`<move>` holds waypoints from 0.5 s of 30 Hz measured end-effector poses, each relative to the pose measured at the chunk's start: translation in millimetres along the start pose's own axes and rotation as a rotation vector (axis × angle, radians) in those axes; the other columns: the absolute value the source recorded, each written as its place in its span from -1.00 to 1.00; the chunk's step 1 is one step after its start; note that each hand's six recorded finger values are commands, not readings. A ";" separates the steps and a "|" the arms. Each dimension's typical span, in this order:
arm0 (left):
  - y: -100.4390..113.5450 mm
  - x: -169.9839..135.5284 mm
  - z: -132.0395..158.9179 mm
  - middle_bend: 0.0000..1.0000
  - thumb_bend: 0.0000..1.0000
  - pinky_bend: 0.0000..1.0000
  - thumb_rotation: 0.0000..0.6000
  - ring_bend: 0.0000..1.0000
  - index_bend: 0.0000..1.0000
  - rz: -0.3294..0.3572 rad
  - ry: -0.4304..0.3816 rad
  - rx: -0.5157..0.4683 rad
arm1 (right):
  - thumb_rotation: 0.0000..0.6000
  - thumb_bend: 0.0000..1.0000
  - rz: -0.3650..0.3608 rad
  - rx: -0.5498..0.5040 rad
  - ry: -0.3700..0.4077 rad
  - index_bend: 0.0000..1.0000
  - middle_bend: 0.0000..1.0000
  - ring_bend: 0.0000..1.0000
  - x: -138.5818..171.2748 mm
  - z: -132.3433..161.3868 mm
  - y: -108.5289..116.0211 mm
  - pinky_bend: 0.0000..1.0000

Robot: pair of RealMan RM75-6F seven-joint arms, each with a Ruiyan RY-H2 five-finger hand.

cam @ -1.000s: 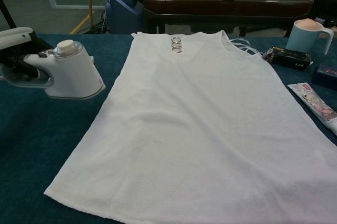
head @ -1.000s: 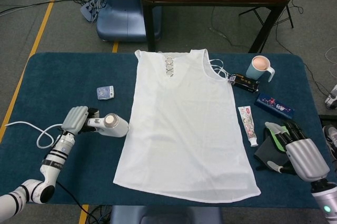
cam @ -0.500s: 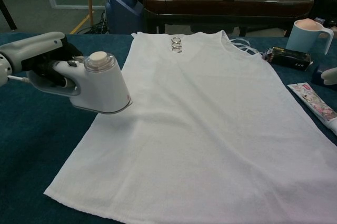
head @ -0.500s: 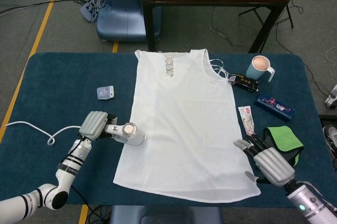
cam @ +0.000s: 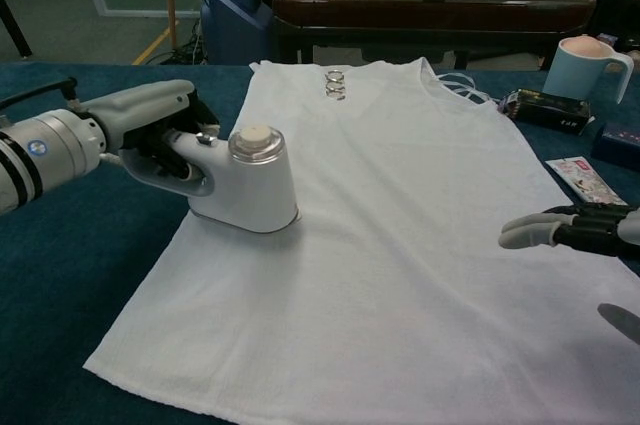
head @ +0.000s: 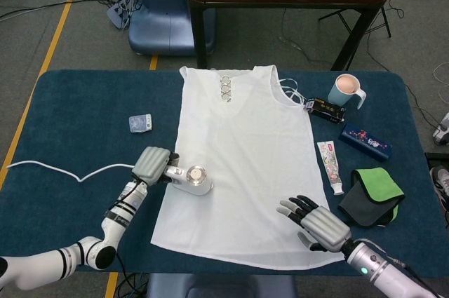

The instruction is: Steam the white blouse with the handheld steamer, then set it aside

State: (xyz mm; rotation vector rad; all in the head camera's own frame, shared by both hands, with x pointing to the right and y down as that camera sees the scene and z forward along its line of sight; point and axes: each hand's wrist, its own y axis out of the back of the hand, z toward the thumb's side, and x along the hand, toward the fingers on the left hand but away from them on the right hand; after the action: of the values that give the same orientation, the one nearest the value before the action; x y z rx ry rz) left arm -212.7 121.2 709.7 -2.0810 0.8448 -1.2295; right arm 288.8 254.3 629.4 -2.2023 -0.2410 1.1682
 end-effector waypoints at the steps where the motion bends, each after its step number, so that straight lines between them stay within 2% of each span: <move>1: -1.5 1.7 0.4 0.68 -0.49 0.59 1.00 0.39 0.73 -0.002 0.002 0.004 | 1.00 -0.15 0.004 -0.004 0.001 -0.98 -0.87 -1.00 -2.0 0.4 -1.7 -1.00; 3: -5.2 5.5 1.5 0.68 -0.49 0.59 1.00 0.39 0.73 -0.005 0.006 0.014 | 1.00 -0.35 0.016 -0.012 0.000 -0.98 -0.87 -1.00 -6.0 0.1 -6.2 -1.00; 5: -8.7 8.6 2.0 0.68 -0.49 0.59 1.00 0.39 0.73 -0.004 0.009 0.027 | 1.00 -0.41 0.032 -0.017 -0.004 -0.98 -0.87 -1.00 -8.8 -0.9 -10.4 -1.00; 15: -27.0 16.4 11.5 0.68 -0.49 0.59 1.00 0.38 0.73 -0.022 0.000 0.059 | 1.00 -0.41 0.106 -0.034 -0.016 -0.98 -0.87 -1.00 -23.8 -7.8 -31.0 -1.00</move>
State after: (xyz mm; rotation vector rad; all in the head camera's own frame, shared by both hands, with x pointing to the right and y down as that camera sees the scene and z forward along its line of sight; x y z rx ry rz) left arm -190.0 127.7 733.6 -2.0488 0.7776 -1.2508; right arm 284.8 265.1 667.6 -2.2591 -0.1537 1.2480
